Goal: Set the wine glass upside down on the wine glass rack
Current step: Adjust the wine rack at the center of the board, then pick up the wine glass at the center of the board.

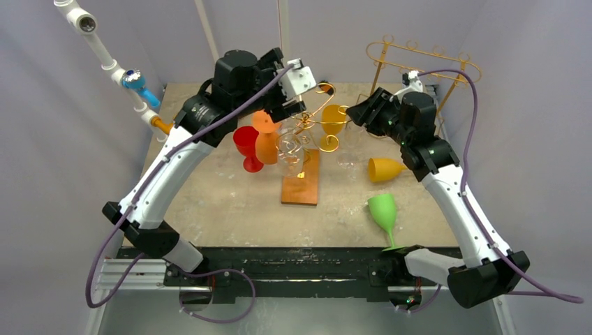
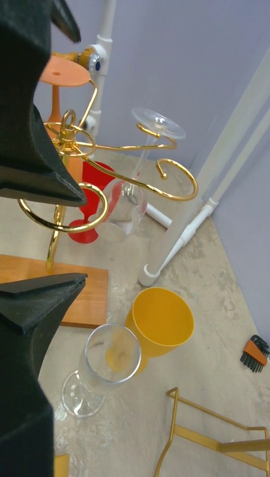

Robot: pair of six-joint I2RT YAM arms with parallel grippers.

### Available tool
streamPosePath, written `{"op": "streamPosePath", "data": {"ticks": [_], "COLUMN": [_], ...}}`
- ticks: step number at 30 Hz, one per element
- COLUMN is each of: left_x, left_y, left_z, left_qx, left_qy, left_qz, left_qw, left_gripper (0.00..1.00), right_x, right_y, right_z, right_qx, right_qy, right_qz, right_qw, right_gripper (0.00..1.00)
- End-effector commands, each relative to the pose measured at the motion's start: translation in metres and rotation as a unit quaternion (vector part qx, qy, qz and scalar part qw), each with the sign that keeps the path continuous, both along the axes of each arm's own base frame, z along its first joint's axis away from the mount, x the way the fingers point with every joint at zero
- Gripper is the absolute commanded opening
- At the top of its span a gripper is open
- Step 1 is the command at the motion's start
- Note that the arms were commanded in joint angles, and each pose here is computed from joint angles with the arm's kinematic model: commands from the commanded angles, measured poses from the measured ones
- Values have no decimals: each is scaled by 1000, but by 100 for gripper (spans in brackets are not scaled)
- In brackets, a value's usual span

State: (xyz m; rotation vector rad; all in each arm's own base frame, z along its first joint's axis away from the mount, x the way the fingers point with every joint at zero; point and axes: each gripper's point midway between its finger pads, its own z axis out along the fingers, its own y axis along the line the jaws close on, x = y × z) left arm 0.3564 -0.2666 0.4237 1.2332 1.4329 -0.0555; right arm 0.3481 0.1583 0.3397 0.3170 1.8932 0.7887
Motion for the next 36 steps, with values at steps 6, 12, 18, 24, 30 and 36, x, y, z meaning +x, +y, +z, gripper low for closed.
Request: {"op": "streamPosePath", "data": {"ticks": [6, 12, 18, 24, 30, 36], "left_x": [35, 53, 48, 59, 72, 73], "left_y": [107, 162, 181, 182, 177, 171], "left_z": [60, -12, -88, -149, -191, -231], "left_qx": [-115, -87, -56, -16, 12, 44], "left_qy": [-16, 81, 156, 200, 235, 284], "left_qz": [187, 261, 285, 292, 278, 256], "left_qw": [975, 958, 944, 935, 931, 923], "left_gripper": [100, 100, 98, 98, 92, 84], "right_x": [-15, -26, -31, -34, -39, -42], "right_y": [-14, -33, -44, -47, -48, -49], "right_z": [30, 50, 61, 66, 71, 79], "right_qx": [-69, -103, -126, -131, -129, -124], "right_qy": [-22, -40, -41, -45, -51, -58], "right_qz": [3, -22, -34, -38, -36, -38], "right_qw": [997, 994, 991, 990, 990, 990], "right_gripper": [74, 80, 81, 88, 99, 97]}}
